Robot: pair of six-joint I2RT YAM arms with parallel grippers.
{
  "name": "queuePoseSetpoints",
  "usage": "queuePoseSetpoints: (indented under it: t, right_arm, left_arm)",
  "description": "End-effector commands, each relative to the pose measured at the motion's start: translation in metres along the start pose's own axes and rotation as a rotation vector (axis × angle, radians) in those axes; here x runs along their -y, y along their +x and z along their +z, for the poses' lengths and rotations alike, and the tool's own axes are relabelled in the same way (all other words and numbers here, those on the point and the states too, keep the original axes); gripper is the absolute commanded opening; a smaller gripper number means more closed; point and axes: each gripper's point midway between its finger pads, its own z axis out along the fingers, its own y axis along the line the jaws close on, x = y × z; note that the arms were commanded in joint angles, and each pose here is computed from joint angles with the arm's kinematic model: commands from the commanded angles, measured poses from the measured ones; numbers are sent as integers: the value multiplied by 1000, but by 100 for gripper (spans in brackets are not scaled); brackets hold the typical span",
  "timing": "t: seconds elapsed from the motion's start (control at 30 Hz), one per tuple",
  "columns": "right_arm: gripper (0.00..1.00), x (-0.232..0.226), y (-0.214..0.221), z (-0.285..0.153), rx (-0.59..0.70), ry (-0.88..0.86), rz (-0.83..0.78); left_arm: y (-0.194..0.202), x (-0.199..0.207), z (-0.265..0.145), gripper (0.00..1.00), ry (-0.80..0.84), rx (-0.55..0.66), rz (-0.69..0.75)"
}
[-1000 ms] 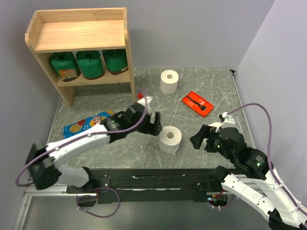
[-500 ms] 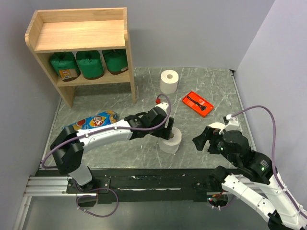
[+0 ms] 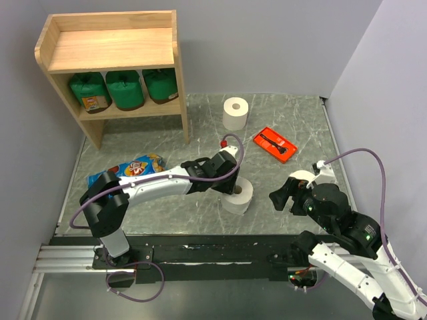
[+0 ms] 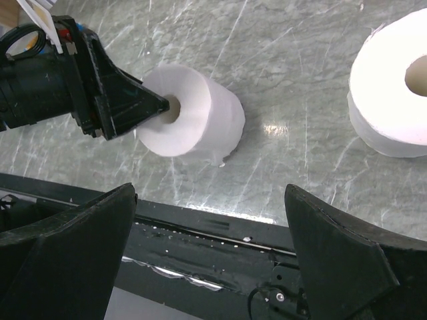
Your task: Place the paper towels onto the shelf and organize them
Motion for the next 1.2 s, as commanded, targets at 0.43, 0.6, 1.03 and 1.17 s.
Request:
queuePoseSetpoints:
  t: [0.43, 0.6, 1.03, 1.17]
  right_arm:
    - [99, -4, -11, -4, 42, -14, 3]
    - [99, -7, -15, -8, 50, -29, 2]
    - [99, -13, -22, -14, 51, -46, 4]
    - [99, -10, -20, -18, 50, -43, 2]
  left_arm:
    - [-81, -18, -121, 27, -95, 213, -44]
    - [-143, -75, -218, 26, -162, 438, -156]
    - [-254, -189, -426, 25, -494, 881, -235]
    - [-283, -205, -443, 26, -498, 959, -242]
